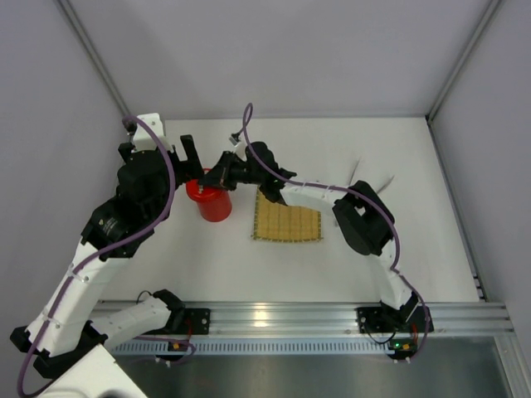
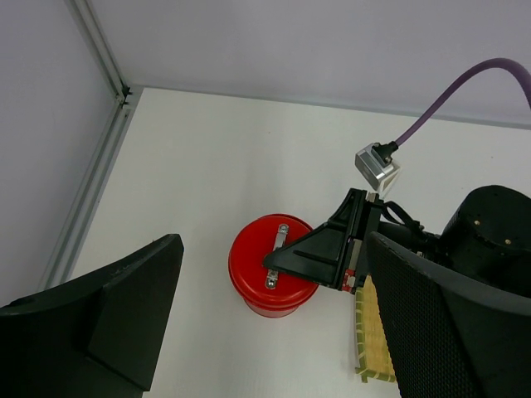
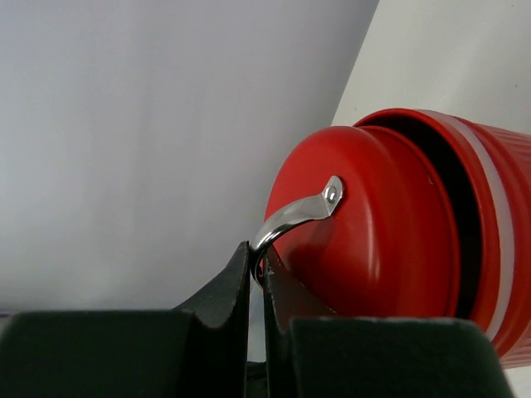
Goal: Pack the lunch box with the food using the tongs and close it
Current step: Close the box lid on the packing box.
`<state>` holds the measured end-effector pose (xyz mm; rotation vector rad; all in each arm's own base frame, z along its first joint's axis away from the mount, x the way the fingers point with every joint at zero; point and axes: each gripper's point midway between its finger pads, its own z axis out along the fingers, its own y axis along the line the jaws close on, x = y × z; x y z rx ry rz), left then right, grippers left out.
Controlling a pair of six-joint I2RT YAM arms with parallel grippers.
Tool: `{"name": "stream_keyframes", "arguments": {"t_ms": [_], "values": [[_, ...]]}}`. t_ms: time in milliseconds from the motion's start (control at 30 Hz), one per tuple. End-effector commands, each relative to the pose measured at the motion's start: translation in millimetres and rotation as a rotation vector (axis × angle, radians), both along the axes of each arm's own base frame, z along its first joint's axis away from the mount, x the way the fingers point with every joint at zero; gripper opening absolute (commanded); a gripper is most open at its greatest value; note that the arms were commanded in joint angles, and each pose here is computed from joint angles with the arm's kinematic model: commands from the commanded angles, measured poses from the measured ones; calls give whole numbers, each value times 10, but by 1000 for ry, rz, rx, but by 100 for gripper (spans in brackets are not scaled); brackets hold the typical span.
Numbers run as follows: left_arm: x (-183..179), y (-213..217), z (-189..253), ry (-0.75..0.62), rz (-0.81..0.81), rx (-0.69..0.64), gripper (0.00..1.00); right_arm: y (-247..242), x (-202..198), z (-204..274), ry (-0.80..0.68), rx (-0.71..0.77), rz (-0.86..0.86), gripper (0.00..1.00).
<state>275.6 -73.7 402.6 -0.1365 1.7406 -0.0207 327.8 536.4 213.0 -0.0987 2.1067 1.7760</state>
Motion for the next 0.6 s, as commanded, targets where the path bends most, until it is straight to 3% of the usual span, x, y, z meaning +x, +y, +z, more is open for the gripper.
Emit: {"name": "stream_keyframes", "arguments": {"t_ms": [0, 567], "values": [[-46, 69, 165, -43, 17, -19, 96, 79, -108, 115, -67, 61, 25, 0], [-26, 54, 155, -39, 16, -15, 96, 13, -19, 186, -161, -9, -24, 0]]}}
